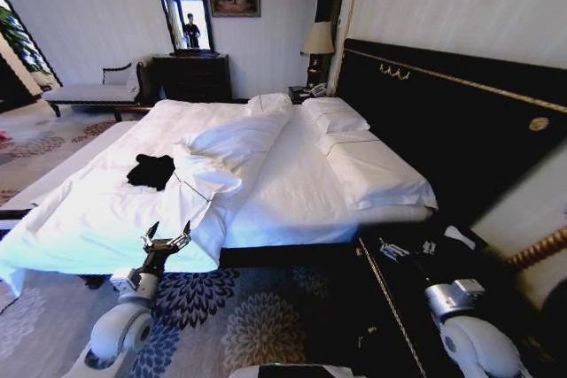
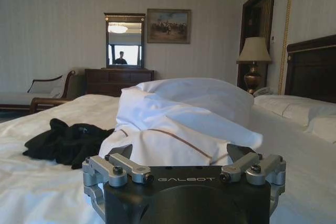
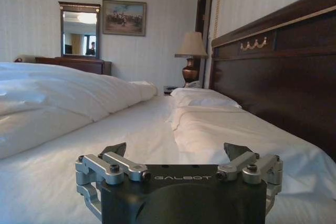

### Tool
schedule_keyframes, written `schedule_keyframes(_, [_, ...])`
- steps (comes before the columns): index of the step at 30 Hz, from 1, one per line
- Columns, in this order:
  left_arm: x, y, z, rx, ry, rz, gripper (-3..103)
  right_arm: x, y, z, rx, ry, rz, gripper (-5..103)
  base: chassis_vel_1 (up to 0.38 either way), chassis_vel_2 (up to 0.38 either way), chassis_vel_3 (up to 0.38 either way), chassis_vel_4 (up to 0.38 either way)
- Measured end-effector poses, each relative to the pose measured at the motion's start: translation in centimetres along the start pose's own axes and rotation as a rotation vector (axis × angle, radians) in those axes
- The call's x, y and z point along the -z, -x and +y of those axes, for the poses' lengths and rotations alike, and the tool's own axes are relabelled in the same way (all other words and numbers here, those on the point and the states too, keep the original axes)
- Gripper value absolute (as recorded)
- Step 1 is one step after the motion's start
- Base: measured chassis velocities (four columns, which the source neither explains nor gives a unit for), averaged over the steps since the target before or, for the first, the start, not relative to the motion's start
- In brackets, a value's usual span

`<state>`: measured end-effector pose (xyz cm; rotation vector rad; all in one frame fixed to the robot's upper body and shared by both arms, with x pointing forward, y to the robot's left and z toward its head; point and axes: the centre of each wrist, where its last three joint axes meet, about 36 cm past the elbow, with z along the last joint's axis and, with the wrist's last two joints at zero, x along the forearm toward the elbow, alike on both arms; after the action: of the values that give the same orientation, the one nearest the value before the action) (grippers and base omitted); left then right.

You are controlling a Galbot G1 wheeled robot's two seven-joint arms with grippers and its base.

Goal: Fold the clothes on the bed.

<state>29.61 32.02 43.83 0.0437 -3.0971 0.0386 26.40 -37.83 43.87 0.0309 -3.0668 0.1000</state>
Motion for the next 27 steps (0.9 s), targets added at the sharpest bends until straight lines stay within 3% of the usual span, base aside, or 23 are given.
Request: schedule_keyframes(27, [1.9, -0.3, -0.2, -0.014, 0.0, -0.065, 100, -0.2, 0.1, -0.1, 0.015, 0.008, -0.019, 100, -0.167, 0.162, 0.164, -0.163])
